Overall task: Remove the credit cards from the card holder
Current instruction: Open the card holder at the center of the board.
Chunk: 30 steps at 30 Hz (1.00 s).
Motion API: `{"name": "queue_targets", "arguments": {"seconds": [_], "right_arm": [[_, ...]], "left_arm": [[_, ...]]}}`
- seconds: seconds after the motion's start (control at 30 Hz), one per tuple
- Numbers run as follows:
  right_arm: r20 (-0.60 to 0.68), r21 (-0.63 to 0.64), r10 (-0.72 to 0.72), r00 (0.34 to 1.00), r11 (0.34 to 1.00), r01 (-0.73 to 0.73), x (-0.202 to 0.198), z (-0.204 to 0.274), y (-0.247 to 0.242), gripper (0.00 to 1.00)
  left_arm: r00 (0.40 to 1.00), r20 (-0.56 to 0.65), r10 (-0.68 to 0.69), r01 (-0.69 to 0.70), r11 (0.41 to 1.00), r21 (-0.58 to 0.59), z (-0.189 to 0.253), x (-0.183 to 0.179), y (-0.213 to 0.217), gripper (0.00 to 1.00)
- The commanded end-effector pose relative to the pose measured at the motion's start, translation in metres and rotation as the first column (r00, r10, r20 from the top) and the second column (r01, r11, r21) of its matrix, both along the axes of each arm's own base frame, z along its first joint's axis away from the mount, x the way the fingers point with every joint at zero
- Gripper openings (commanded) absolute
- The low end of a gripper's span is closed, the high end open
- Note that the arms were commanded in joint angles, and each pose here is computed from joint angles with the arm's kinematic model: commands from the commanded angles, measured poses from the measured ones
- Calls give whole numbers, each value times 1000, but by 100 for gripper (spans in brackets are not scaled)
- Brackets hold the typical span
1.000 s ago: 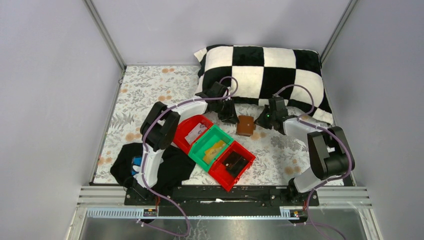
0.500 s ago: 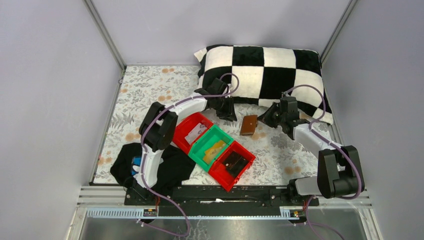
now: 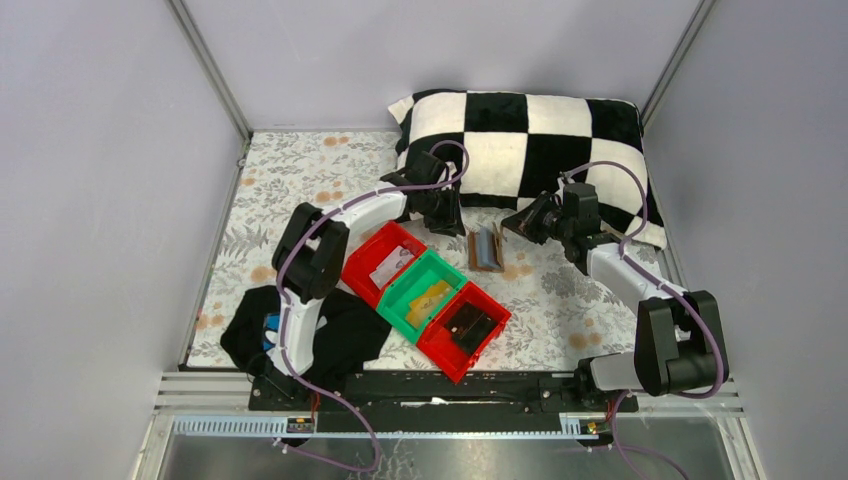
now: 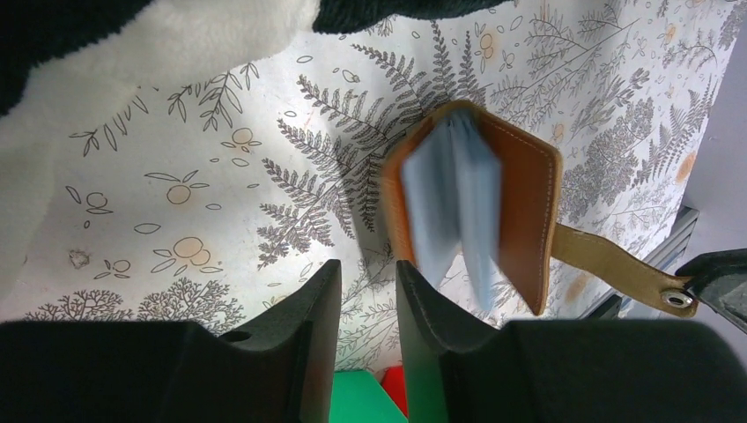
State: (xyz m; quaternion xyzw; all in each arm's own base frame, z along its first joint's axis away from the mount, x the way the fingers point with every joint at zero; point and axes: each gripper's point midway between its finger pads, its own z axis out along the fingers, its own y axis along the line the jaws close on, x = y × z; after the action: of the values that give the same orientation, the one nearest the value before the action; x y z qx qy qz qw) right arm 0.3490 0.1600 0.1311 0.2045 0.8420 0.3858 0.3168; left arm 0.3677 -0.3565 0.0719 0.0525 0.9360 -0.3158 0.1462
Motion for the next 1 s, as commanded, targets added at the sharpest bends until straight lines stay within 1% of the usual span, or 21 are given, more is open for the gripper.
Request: {"name": "queue_targets", "arguments": {"seconds": [0.0,0.13,0.27,0.47,0.53,0.67,0.8,0.87,0.97], "right_arm": [[88,76,29,996,996,-35,15,36,12,0],[73,56,8,997,998,-12,15,30,8,0],[28,-3,-34,999,999,35,9,7,-5,0],[-26,-55,-157,987,986,156,-7,-21,-47,0],[-47,-112,-199,979,975,193,-14,-32,-66,0],[-114,-259,-275,955,936,238,-34,-61,-97,0],[-174,-411,-359,917,873,263,-51,-87,-125,0],[-227,-479,-400,888,840,256,-62,-101,-136,0],[-277,-512,-436,856,821,252,-71,-118,-142,0]], "left_arm": [[993,115,0,7,998,-60,52,13,-2,35],[992,125,6,3,997,-71,60,14,-1,36],[994,104,-19,29,995,-99,62,6,-9,36],[995,69,-71,78,991,-106,50,-7,-22,36],[994,51,-98,103,988,-114,44,-12,-27,37],[989,9,-149,149,984,-98,31,-22,-36,42],[987,-11,-163,161,983,-92,24,-27,-41,43],[987,-17,-162,160,983,-91,21,-27,-42,43],[985,-22,-169,166,982,-92,19,-29,-45,43]]}}
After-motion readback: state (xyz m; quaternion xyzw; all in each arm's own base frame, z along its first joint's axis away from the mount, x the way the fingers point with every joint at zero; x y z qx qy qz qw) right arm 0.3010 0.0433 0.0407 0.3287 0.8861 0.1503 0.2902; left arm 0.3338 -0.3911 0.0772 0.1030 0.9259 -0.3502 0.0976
